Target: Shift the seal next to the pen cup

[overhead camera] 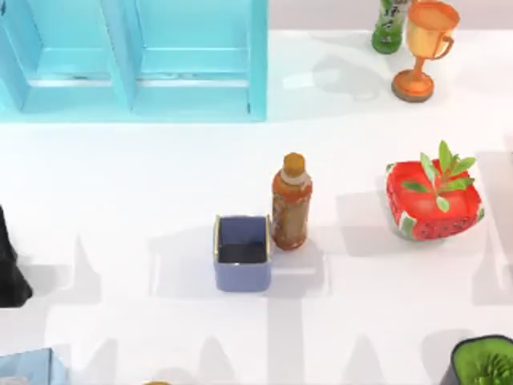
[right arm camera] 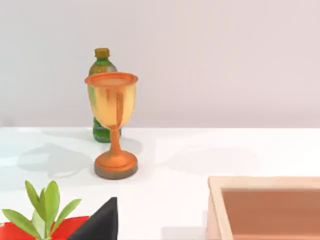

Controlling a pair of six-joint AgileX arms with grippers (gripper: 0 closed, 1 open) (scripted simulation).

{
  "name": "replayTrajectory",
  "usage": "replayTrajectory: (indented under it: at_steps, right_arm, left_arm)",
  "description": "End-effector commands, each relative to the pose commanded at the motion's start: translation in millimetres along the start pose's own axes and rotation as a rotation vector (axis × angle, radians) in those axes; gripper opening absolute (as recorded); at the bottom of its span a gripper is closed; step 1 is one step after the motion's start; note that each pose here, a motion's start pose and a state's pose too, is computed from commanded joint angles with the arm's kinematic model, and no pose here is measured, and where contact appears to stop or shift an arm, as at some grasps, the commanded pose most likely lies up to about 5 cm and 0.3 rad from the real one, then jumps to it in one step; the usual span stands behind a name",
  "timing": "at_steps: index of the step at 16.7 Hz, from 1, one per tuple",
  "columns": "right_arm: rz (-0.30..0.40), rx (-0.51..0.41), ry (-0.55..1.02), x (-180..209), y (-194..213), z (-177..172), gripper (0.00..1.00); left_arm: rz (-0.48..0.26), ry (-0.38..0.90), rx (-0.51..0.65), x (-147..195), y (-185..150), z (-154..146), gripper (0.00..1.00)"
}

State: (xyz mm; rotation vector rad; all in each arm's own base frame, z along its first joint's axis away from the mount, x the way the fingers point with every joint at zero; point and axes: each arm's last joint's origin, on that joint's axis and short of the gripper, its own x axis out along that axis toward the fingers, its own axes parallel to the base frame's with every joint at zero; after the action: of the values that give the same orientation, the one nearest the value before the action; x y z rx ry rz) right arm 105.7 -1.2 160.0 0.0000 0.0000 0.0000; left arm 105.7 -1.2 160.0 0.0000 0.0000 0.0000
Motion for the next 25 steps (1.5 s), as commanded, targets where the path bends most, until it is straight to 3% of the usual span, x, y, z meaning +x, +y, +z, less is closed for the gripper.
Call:
replayTrajectory:
  at_steps: [4,8,14,19,22,25]
  right_arm:
    - [0.0,0.0,0.0,0,0,0,1.0]
    - [0.0,0.0,0.0,0,0,0,1.0]
    - [0.0,0.0,0.0,0,0,0,1.0]
    - [0.0,0.0,0.0,0,0,0,1.0]
    - [0.0,0.0,0.0,0,0,0,1.0]
    - [0.0,0.0,0.0,0,0,0,1.0]
  left_arm:
    - [0.004,0.031,0.005,0,0,6,1.0]
    - [0.015,0.202,0.027,5,2,38,1.0]
    - [0.022,0.733,0.053,58,11,91,1.0]
    - [0.01,1.214,0.043,130,26,97,1.0]
    - [-0.002,1.409,0.031,165,36,94,1.0]
    - [-0.011,1.523,0.021,190,44,92,1.0]
